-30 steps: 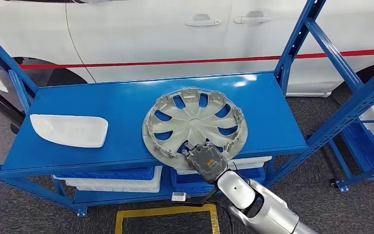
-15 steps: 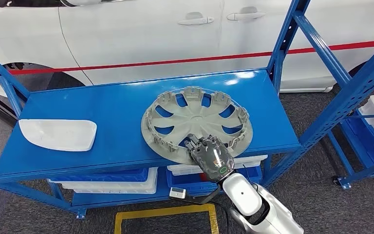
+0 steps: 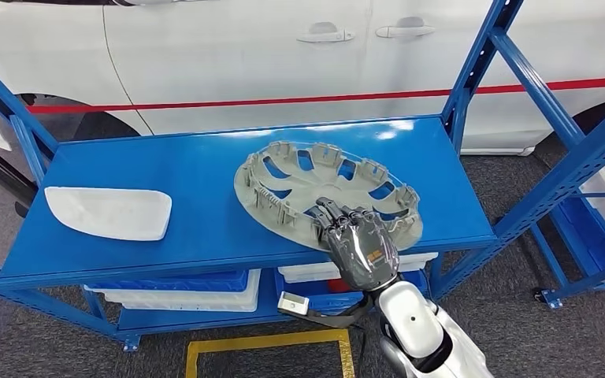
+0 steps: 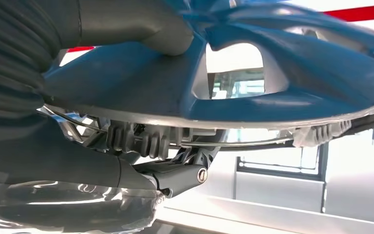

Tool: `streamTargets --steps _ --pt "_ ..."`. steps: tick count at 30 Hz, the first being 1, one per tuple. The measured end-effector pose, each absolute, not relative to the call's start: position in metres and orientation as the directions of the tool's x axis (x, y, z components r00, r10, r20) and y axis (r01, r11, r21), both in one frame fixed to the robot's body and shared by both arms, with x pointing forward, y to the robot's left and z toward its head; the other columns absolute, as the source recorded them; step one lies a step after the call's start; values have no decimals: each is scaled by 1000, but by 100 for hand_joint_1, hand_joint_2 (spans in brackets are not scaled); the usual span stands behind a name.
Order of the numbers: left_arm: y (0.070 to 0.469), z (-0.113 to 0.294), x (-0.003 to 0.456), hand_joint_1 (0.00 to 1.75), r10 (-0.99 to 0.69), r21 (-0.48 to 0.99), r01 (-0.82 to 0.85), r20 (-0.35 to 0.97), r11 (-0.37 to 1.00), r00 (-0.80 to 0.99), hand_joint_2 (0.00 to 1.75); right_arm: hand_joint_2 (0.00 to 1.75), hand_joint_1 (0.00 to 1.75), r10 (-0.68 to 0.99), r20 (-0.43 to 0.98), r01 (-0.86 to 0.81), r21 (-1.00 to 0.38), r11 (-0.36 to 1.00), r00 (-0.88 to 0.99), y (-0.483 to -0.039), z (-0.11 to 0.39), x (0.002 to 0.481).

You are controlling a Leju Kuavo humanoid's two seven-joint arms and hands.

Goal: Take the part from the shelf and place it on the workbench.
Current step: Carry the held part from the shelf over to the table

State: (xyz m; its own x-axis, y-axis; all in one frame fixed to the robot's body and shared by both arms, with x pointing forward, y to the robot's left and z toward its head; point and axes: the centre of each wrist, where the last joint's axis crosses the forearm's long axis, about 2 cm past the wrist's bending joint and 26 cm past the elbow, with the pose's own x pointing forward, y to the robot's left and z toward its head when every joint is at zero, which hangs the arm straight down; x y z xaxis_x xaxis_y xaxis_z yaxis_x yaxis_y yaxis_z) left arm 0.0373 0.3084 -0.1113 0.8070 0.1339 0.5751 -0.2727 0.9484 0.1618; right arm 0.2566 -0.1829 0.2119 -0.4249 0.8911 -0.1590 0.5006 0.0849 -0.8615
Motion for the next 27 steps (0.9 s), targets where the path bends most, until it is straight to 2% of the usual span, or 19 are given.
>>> streamTargets --steps 6,14,16,20,25,27 --pt "308 -111 40 0 130 158 -269 582 950 803 0 175 175 890 -141 523 -844 122 -434 -186 215 254" --pt "308 -111 40 0 103 156 -237 588 959 802 0 175 175 866 -34 614 -719 326 -498 -207 236 238" --pt "308 -111 39 0 95 156 -229 592 961 801 0 175 175 834 28 585 -699 410 -551 -212 240 235" --pt "313 -111 42 0 65 164 -204 604 965 794 0 175 175 658 184 448 -600 663 -730 -224 245 231" --pt "318 -110 44 0 53 171 -197 612 965 789 0 175 175 601 196 420 -551 721 -775 -230 252 227" --pt "317 -110 44 0 49 168 -190 613 967 789 0 175 175 539 222 360 -536 764 -813 -234 253 228"
